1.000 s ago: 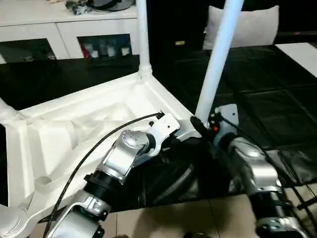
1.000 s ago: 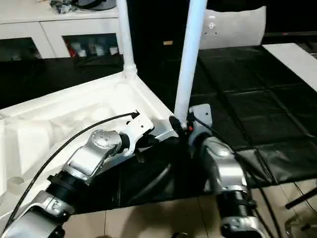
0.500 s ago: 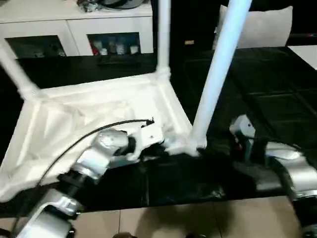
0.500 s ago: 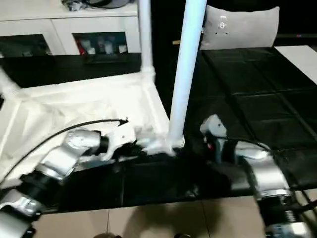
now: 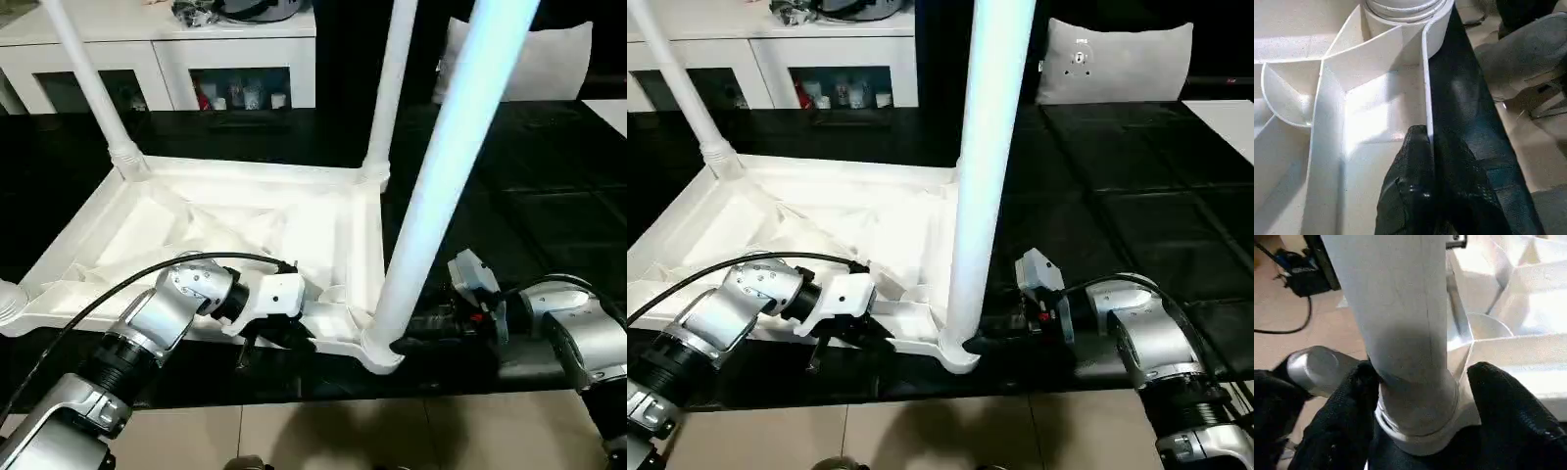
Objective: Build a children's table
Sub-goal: Rotate leg to tighten
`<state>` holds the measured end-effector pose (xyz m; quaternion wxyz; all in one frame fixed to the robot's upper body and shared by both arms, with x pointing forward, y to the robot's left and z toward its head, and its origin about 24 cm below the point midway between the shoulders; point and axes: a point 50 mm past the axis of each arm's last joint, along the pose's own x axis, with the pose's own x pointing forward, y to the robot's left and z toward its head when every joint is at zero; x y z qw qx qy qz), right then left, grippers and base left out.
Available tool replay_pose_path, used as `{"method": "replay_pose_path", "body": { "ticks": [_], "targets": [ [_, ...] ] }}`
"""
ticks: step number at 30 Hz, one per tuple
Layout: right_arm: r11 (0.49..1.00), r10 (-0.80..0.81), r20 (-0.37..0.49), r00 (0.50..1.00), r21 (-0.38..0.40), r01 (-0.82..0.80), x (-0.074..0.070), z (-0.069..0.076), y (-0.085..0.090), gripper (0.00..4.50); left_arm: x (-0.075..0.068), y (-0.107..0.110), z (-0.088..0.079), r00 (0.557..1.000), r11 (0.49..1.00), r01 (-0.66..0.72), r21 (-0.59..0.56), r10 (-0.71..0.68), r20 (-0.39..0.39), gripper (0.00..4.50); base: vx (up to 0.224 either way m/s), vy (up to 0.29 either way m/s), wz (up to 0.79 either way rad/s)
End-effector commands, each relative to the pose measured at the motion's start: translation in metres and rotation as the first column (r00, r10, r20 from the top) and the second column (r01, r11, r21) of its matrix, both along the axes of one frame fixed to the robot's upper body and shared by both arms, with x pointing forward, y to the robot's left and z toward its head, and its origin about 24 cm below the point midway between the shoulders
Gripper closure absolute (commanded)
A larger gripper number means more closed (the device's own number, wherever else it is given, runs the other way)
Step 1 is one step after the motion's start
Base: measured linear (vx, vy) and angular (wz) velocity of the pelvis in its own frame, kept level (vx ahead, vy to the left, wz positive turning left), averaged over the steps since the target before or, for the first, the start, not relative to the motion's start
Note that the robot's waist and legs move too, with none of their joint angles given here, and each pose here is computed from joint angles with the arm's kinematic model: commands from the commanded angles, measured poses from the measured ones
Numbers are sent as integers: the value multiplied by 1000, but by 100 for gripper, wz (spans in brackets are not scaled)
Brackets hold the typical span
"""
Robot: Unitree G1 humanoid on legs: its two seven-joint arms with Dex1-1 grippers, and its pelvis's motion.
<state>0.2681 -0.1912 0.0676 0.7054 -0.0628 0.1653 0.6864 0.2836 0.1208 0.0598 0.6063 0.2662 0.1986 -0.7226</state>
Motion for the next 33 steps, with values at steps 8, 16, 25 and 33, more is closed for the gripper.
{"method": "replay_pose_path", "body": {
  "ticks": [8, 16, 25, 33],
  "targets": [
    [995, 62, 3, 998, 76, -62, 2, 8, 12, 242, -7, -12, 5, 993, 993, 117, -19, -117, 2, 450, 0, 0, 0],
    [991, 92, -76, 993, 100, -84, -9, 1, 14, 259, -6, -11, 4, 996, 996, 90, -24, -90, -8, 450, 0, 0, 0],
    [988, -86, -97, 992, 122, 98, -16, -17, 20, 259, 6, -29, -3, 986, 983, -168, -75, 168, -18, 450, 0, 0, 0],
    [904, -412, -2, 911, 128, 408, 5, -27, 39, 261, 11, -49, -9, 943, 939, -334, -87, 332, -33, 450, 0, 0, 0]
  ]
}}
